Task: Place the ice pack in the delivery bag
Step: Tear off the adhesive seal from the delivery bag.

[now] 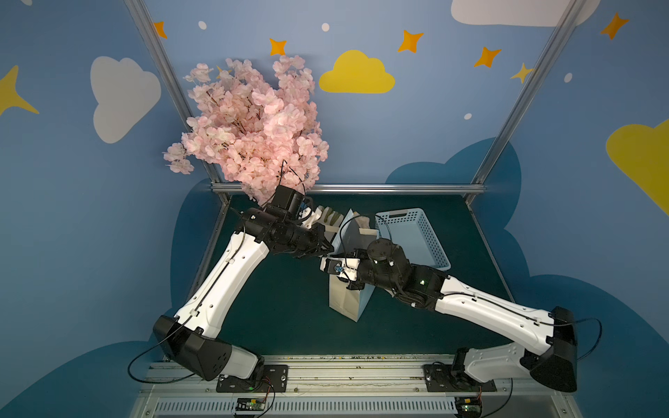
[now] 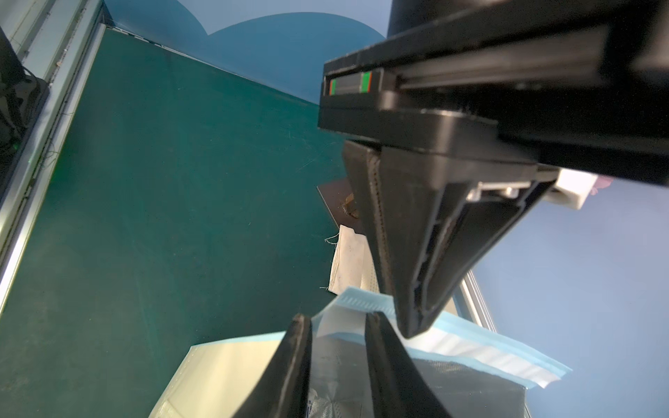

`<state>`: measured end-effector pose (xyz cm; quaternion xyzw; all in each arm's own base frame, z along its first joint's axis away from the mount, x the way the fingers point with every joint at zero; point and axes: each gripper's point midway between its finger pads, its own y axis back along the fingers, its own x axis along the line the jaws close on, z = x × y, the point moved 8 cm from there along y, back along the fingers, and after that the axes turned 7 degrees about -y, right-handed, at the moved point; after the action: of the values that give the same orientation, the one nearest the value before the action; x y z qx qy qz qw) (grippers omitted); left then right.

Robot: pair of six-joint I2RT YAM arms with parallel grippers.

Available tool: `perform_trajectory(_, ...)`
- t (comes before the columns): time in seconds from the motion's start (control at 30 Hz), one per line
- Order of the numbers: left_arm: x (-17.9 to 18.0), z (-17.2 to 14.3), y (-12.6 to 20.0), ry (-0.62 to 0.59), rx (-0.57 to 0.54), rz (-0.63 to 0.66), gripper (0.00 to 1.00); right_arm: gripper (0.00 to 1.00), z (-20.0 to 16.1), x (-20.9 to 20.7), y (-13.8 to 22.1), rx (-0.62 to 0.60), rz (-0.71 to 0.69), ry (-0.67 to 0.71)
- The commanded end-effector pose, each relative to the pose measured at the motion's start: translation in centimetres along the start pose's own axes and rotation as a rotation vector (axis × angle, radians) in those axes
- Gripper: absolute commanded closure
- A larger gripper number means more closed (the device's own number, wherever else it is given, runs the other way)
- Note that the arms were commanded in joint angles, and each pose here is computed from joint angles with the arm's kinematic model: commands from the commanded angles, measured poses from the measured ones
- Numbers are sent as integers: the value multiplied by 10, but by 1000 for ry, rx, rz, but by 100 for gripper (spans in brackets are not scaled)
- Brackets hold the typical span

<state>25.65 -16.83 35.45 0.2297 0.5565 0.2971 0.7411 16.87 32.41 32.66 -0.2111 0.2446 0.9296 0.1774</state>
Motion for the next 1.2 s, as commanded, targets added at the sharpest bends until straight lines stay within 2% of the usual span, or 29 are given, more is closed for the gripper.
perform_trajectory(0.0, -5, -1, 7, -15, -25, -35, 97, 70, 7, -5, -2, -24, -38, 11)
perform_trajectory(0.3, -3, -1, 7, -13, -23, -25, 97, 86, 4, -8, -1, -2, -60, 12)
perform_trajectory(0.47, -2, 0, 6, -13, -24, -23, 97, 99, 6, -8, -1, -8, -50, 5)
perform_trajectory(0.93, 2, 5, 19, 4, -73, -50, 97, 100, -7, -31, 16, 10, -90, -123)
perform_trajectory(1.07, 2, 7, 21, 7, -83, -58, 91, 100, -8, -31, 15, 6, -75, -140)
perform_trajectory(1.17, 3, 8, 22, 9, -93, -62, 67, 100, -8, -32, 13, -1, -70, -151)
